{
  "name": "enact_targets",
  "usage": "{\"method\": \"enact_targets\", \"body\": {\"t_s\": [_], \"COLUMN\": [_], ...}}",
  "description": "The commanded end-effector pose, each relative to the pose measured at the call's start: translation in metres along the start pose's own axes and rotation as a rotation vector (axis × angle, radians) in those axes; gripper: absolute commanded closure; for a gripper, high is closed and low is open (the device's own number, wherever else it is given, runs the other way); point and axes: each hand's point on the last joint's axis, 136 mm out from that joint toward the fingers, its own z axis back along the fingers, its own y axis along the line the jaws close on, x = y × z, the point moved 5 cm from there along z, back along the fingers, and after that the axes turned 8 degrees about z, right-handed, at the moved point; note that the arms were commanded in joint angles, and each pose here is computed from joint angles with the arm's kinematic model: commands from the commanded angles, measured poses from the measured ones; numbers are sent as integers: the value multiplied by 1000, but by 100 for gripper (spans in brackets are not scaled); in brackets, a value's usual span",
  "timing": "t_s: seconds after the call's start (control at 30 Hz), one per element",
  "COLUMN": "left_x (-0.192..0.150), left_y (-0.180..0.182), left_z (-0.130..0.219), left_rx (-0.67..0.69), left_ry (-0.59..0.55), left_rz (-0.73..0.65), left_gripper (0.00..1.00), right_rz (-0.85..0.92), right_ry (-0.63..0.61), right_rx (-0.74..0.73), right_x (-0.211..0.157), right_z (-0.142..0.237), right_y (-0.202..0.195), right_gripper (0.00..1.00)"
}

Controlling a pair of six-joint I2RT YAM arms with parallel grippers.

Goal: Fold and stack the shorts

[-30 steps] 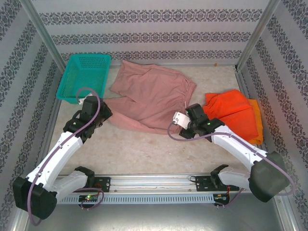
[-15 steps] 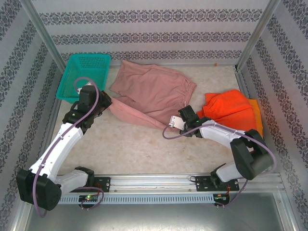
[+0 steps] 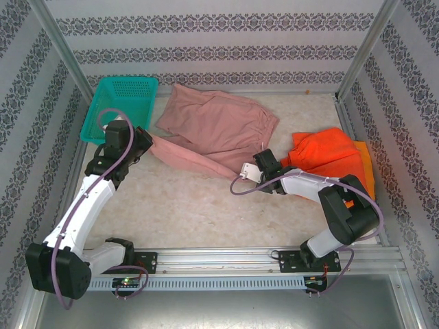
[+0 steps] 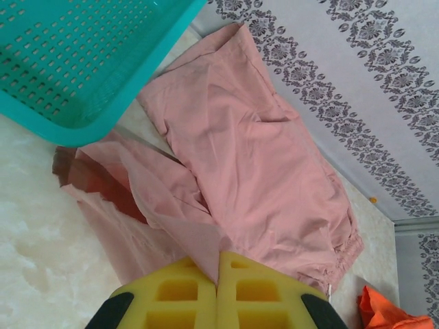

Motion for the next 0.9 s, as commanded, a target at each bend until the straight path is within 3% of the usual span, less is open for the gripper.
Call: {"method": "enact_targets", "body": {"t_s": [0.0, 0.47, 0.63, 0.87], "left_x": [12, 33, 38, 53], "left_y": [-2, -26, -32, -53], "left_z": [8, 60, 84, 112], "left_rx": [-41, -128, -146, -193], "left_ry": [-43, -114, -149, -194], "left_rz": [25, 32, 26, -12], "left_gripper": [100, 100, 100, 100], "right_rz": [-13, 60, 44, -108], "right_ry": [-29, -301, -349, -427], "right_rx": [-58, -122, -47, 102], "right_x": [-1, -2, -3, -3], "right_z": [17, 135, 160, 194], "right_y": [-15, -24, -16, -14], "right_gripper": [100, 100, 100, 100]}}
